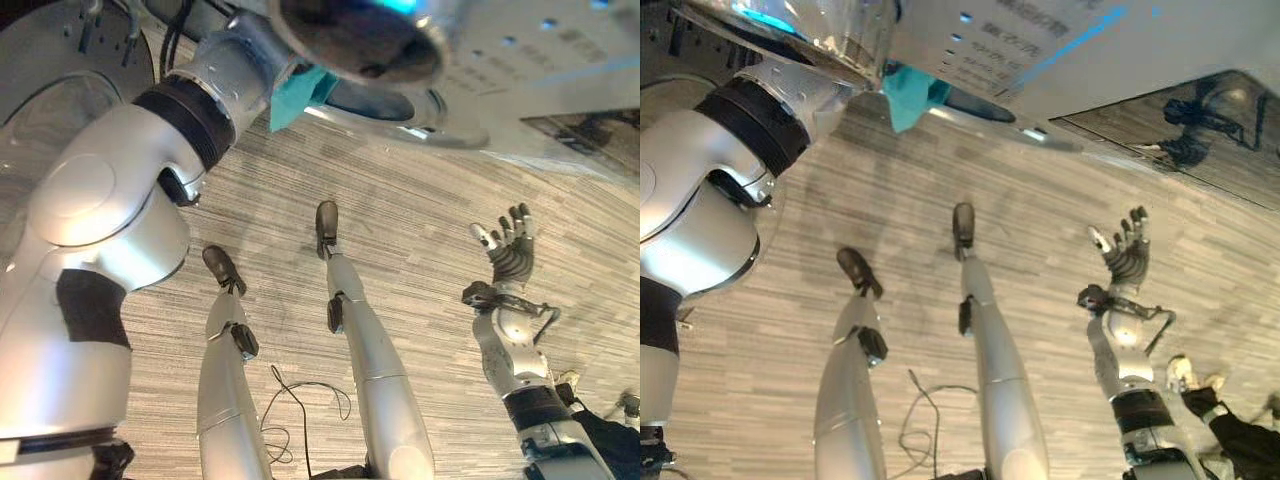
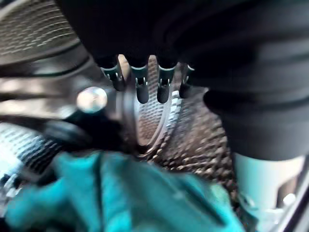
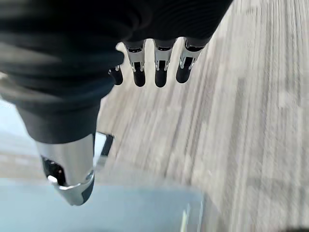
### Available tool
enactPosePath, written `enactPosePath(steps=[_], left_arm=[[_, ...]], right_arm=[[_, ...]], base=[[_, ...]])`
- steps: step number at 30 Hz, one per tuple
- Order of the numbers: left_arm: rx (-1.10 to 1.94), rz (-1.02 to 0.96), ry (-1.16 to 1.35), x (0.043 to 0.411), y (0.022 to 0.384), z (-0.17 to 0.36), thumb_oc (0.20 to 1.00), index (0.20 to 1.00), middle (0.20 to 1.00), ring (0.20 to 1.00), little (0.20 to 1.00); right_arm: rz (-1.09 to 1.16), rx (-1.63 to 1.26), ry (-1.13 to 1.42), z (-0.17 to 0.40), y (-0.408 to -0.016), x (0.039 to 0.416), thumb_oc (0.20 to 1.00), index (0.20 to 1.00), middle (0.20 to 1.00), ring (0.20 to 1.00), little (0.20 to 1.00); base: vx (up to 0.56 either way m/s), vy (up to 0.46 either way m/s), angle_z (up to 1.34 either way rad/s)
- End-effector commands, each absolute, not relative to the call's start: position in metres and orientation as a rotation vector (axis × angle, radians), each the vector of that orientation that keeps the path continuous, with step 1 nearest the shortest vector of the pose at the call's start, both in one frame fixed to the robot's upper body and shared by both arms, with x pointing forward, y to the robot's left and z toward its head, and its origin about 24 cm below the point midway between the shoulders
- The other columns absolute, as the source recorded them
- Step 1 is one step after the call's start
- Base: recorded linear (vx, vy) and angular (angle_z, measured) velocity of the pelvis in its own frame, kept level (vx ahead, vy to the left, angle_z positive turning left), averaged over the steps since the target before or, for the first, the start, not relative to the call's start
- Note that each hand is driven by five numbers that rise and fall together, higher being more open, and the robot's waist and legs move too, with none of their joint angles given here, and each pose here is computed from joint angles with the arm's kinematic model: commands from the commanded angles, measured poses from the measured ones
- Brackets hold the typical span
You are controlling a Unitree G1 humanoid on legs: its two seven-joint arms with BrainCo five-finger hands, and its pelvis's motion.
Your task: Grab the laundry basket,head to the washer,open it,put in the laundry and shut it.
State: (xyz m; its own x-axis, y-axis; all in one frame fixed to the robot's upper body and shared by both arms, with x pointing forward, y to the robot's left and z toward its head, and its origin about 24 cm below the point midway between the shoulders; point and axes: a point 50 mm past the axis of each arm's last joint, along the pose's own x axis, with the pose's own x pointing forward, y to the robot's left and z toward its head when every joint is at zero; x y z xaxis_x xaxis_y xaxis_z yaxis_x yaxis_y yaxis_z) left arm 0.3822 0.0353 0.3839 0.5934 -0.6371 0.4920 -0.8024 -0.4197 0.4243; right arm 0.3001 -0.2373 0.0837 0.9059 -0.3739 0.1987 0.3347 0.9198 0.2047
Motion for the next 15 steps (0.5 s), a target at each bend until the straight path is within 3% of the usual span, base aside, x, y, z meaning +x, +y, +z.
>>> enactPosePath(steps=[1, 5, 8, 9, 11, 15], left_arm=[[2.131, 0.421, -1.142, 0.378, 0.017, 0.394, 1.0, 1.0, 1.0, 1.0, 1.0], [2.006, 0.388, -1.117, 0.379, 0.013, 0.386, 1.0, 1.0, 1.0, 1.0, 1.0], [1.737, 0.264, -1.005, 0.384, 0.01, 0.371, 1.0, 1.0, 1.0, 1.0, 1.0], [1.515, 0.213, -0.949, 0.384, 0.011, 0.368, 1.0, 1.0, 1.0, 1.0, 1.0], [1.406, 0.223, -0.953, 0.383, 0.012, 0.373, 1.0, 1.0, 1.0, 1.0, 1.0], [1.222, 0.351, -0.879, 0.394, 0.051, 0.372, 1.0, 1.0, 1.0, 1.0, 1.0]], right_arm=[[-0.362, 0.127, -0.231, 0.072, -0.246, 0.286, 1.0, 1.0, 1.0, 1.0, 1.0], [-0.344, 0.106, -0.222, 0.07, -0.245, 0.285, 1.0, 1.0, 1.0, 1.0, 1.0], [-0.377, 0.1, -0.197, 0.066, -0.248, 0.284, 1.0, 1.0, 1.0, 1.0, 1.0], [-0.412, 0.1, -0.156, 0.059, -0.25, 0.282, 1.0, 1.0, 1.0, 1.0, 1.0], [-0.419, 0.108, -0.145, 0.057, -0.25, 0.281, 1.0, 1.0, 1.0, 1.0, 1.0], [-0.401, 0.115, -0.114, 0.049, -0.244, 0.281, 1.0, 1.0, 1.0, 1.0, 1.0]], base=[[0.0, -0.023, -0.03], [0.0, 0.0, 0.0], [-0.01, -0.024, 0.03], [-0.01, -0.038, 0.04], [-0.01, -0.015, 0.06], [-0.01, -0.001, 0.04]])
